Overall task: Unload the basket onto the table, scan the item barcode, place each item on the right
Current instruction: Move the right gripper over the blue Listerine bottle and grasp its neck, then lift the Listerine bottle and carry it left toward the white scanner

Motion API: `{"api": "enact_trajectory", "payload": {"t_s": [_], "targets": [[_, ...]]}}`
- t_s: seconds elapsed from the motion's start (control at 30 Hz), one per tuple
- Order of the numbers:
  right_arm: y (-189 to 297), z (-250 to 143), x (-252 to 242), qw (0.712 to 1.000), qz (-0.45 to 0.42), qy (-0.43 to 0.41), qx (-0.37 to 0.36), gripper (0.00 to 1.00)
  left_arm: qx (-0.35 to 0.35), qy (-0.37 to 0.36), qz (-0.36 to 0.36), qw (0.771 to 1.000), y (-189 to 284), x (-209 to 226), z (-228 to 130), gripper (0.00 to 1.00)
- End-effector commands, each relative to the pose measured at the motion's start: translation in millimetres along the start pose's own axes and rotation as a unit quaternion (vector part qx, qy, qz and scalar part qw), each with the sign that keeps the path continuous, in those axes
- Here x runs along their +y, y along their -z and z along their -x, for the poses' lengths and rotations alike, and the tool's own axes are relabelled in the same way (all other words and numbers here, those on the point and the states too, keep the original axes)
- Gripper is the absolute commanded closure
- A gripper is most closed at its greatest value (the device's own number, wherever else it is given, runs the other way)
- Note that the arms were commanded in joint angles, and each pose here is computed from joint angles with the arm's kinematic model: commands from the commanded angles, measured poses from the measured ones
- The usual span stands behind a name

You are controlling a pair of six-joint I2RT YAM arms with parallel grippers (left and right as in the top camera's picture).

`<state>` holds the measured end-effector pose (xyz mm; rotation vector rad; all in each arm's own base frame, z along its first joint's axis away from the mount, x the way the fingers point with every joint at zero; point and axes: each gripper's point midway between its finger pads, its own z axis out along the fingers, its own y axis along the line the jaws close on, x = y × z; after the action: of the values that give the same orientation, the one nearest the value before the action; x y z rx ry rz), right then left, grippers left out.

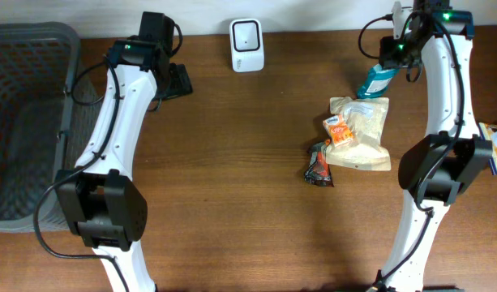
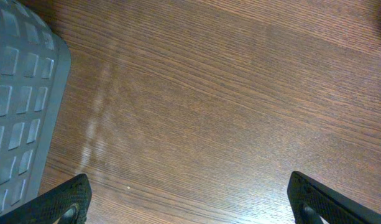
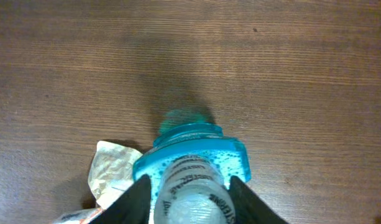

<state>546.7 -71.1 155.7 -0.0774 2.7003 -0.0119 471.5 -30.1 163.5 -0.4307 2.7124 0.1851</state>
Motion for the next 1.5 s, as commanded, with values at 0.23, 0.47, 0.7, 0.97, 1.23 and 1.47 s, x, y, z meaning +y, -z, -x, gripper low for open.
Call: {"api": "enact_trajectory", "payload": {"t_s": [0.23, 0.47, 0.7, 0.97, 1.23, 1.47], "targets": [[-3.2, 0.7, 15.0, 0.999, 0.032, -0.006, -0.001, 0.74, 0.01, 0.001, 0.005, 1.0, -7.6, -2.2, -4.9, 0.01], [0.3, 5.8, 39.5, 0.998, 0.06, 0.006, -0.009, 0.75, 0.009, 0.001, 0.005, 1.0, -7.5, -2.2, -4.9, 0.01], [14.4, 19.7, 91.0, 0.995, 0.086, 0.049, -0.033, 0.75, 0.009, 0.001, 0.005, 1.0, -7.5, -2.2, -4.8, 0.01], [23.4, -0.5, 183.7, 0.963, 0.151, 0.223, -0.018, 0.75, 0.009, 0.001, 0.005, 1.0, -7.6, -2.3, -4.8, 0.01], [35.2, -49.4, 241.7, 0.898, 0.205, 0.389, 0.032, 0.76, 0.009, 0.001, 0.005, 1.0, -7.5, -2.2, -4.8, 0.01], [48.5, -91.4, 270.9, 0.829, 0.24, 0.5, 0.075, 0.78, 0.009, 0.001, 0.005, 1.0, -7.5, -2.2, -4.9, 0.01]]}}
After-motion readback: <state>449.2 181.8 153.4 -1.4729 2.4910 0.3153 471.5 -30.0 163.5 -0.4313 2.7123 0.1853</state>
